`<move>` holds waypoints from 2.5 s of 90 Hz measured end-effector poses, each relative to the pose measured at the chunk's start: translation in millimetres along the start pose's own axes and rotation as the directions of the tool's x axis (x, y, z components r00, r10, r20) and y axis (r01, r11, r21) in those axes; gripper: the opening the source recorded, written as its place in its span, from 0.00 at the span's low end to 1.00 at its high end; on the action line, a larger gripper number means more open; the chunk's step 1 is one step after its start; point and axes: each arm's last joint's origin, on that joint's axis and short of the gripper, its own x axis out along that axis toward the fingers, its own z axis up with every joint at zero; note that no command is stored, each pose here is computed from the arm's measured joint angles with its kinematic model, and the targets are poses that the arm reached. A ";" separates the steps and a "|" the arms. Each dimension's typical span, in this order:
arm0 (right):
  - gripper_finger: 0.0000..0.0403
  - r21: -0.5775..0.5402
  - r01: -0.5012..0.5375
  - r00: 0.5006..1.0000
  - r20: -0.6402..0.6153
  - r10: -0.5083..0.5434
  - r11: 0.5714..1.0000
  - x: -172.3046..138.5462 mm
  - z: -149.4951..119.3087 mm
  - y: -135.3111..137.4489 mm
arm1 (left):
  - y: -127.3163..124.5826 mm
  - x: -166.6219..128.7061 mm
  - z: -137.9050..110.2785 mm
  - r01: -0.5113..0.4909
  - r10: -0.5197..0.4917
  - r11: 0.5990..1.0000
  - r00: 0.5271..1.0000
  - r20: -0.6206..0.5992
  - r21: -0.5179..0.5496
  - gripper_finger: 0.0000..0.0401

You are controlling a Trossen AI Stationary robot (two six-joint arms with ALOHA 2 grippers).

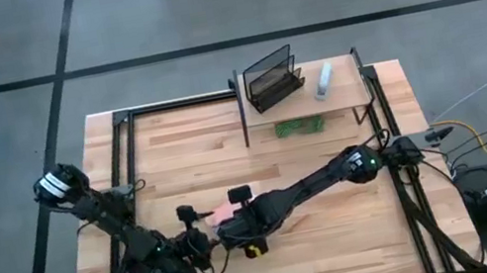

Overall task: Stock shelves
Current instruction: Put the pink notebook into the black desk organizer on the shelf

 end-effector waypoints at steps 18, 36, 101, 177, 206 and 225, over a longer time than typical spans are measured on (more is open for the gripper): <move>0.01 0.015 -0.001 1.000 0.007 0.001 1.000 -0.2 0.7 0.0 | 0.7 5.1 6.2 -0.015 0.015 1.000 1.000 -0.002 -0.007 0.87; 0.01 0.017 -0.037 0.999 0.015 0.037 0.999 -0.7 1.5 2.5 | 3.5 9.1 12.3 -0.024 0.024 0.999 1.000 -0.006 -0.025 0.81; 0.12 0.060 -0.051 0.998 -0.027 0.053 0.997 -9.2 -3.4 3.1 | 7.0 12.0 24.5 0.033 -0.032 0.999 0.998 -0.062 0.001 0.05; 0.45 0.029 0.109 0.964 -0.245 -0.099 0.994 -78.9 -40.2 12.6 | 98.0 -50.5 26.2 0.120 -0.072 0.898 0.989 0.127 -0.424 0.02; 0.29 0.026 0.164 0.958 -0.243 -0.153 0.986 -98.3 -59.5 30.3 | 106.9 -46.1 16.7 0.226 -0.068 0.842 0.945 0.320 -0.489 0.02; 0.19 0.087 0.256 0.932 -0.286 -0.222 0.963 -95.9 -86.8 42.7 | 126.1 -35.1 35.9 0.210 -0.001 0.807 0.935 0.355 -0.552 0.02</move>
